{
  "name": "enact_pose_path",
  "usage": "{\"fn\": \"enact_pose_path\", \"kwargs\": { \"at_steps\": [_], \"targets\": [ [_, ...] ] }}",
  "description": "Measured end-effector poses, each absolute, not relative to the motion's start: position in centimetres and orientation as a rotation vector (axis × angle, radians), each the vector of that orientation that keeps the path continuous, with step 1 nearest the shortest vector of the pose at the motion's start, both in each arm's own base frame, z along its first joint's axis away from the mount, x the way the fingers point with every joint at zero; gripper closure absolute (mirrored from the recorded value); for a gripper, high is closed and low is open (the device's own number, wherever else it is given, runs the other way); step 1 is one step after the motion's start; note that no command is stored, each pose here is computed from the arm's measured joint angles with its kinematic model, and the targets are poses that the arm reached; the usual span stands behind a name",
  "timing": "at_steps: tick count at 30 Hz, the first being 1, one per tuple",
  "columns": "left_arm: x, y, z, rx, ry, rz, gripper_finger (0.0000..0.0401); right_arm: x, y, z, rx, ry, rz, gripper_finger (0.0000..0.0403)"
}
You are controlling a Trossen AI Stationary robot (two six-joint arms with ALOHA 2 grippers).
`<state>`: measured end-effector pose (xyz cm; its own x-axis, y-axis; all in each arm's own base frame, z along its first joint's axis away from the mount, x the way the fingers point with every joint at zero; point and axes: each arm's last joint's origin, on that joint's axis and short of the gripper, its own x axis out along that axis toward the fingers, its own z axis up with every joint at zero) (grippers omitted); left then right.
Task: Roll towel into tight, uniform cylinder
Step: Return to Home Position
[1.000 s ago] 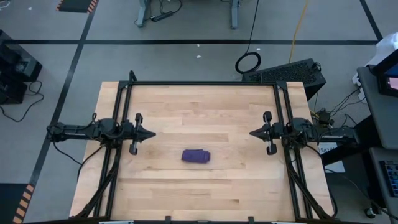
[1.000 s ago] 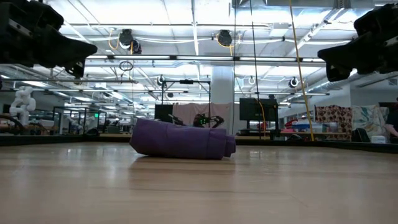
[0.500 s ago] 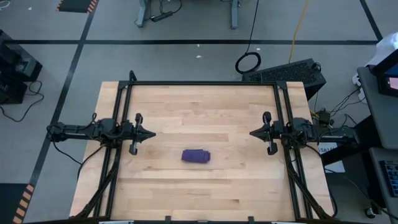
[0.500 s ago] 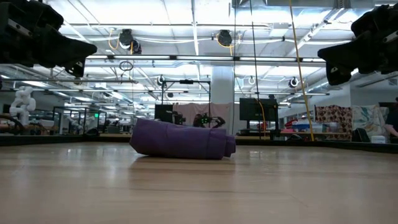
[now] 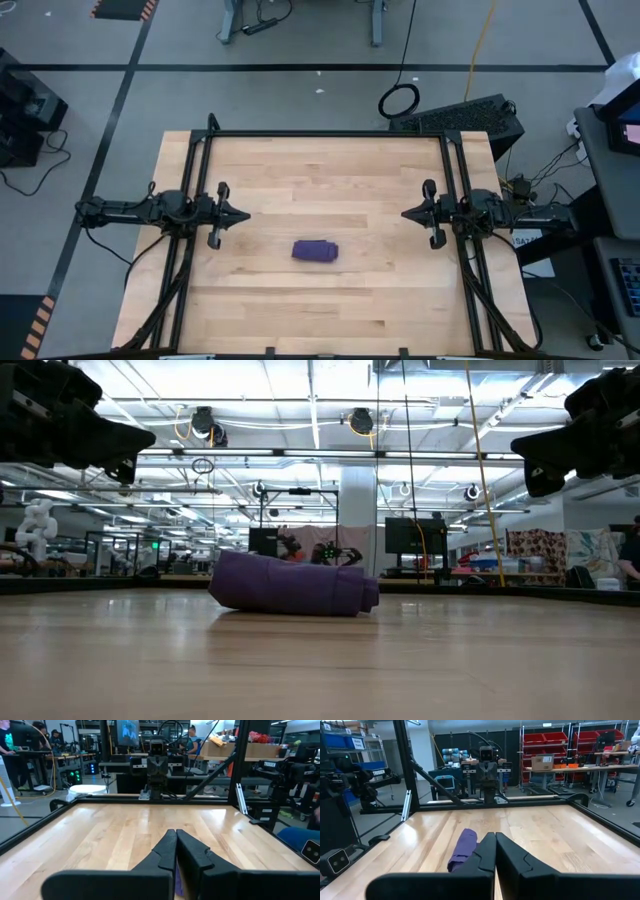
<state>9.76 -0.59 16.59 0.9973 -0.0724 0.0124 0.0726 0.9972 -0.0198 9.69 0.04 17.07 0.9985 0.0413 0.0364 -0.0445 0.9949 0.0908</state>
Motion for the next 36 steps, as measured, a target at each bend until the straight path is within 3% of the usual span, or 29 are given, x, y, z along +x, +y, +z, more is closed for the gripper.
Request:
{"fn": "enact_pose_path", "kwargs": {
  "at_steps": [36],
  "targets": [
    [9.76, -0.59, 16.61, -0.020, -0.014, -0.073, 0.0383, 9.69, 0.04, 17.07, 0.040, -0.036, 0.042, 0.0403]
  ]
}}
